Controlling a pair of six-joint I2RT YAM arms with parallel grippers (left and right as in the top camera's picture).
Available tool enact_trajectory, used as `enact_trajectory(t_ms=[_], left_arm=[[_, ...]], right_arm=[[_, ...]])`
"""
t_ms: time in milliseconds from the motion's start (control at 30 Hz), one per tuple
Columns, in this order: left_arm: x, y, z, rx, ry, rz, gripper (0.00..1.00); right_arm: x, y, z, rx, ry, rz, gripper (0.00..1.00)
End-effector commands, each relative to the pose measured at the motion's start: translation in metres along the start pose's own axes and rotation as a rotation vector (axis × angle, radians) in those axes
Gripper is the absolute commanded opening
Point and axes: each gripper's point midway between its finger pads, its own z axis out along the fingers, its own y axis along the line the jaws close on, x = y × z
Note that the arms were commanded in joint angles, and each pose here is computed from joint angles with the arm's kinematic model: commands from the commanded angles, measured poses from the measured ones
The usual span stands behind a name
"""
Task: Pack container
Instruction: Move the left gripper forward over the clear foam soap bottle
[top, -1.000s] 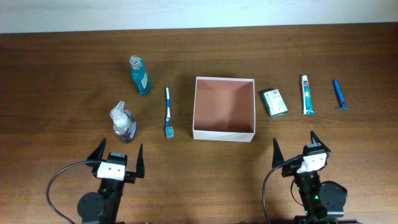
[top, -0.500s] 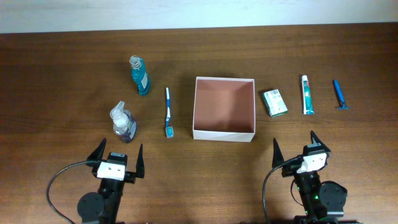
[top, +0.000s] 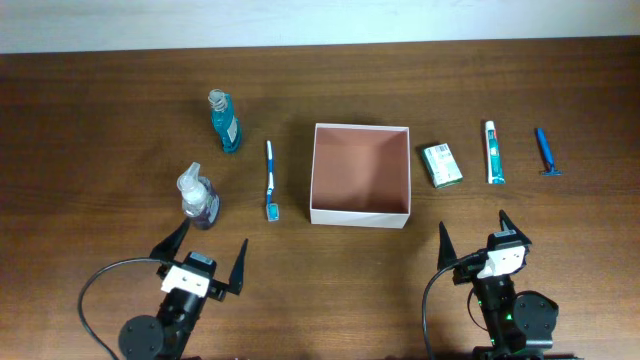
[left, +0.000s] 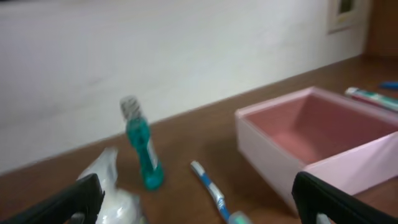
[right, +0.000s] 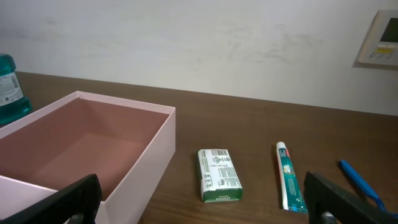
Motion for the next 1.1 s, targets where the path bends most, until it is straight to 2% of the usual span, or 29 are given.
enact_trajectory(t_ms=[0, 200, 300, 433, 567, 633, 733, 900, 1000, 1067], left_arm=[[-0.064, -0.008, -0.014, 0.054, -0.089, 0.030, 0.99], [-0.144, 0.015, -0.045, -0.081, 0.004, -0.060, 0.99], [-0.191, 0.003, -0.067, -0.034, 0.025, -0.074, 0.99], [-0.230, -0.015, -0.097, 0.008, -0.003, -0.062, 0.99], [-0.256, -0.011, -0.115, -0.051, -0.042, -0.050, 0.99], [-0.258, -0.001, -0.114, -0.095, 0.001, -0.103, 1.00], [-0.246, 0.008, -0.094, -0.079, 0.155, -0.178, 1.00], [-0.219, 0.009, -0.043, 0.076, 0.450, -0.335, 0.99], [-0.196, 0.012, -0.022, 0.120, 0.597, -0.426, 0.99], [-0.170, 0.023, -0.015, 0.072, 0.718, -0.459, 0.99]], right_arm=[[0.002, -0.003, 0.000, 0.015, 0.002, 0.004, 0.99], [0.002, -0.003, 0.000, 0.015, 0.002, 0.004, 0.99], [0.002, -0.003, 0.000, 0.015, 0.002, 0.004, 0.99], [0.002, -0.003, 0.000, 0.015, 0.002, 0.004, 0.99], [0.002, -0.003, 0.000, 0.015, 0.002, 0.004, 0.99], [0.002, -0.003, 0.000, 0.015, 0.002, 0.004, 0.99], [0.002, -0.003, 0.000, 0.015, 0.002, 0.004, 0.99], [0.002, -0.003, 0.000, 0.015, 0.002, 0.004, 0.99], [0.002, -0.003, 0.000, 0.015, 0.002, 0.004, 0.99], [0.002, -0.003, 0.000, 0.015, 0.002, 0.004, 0.99]])
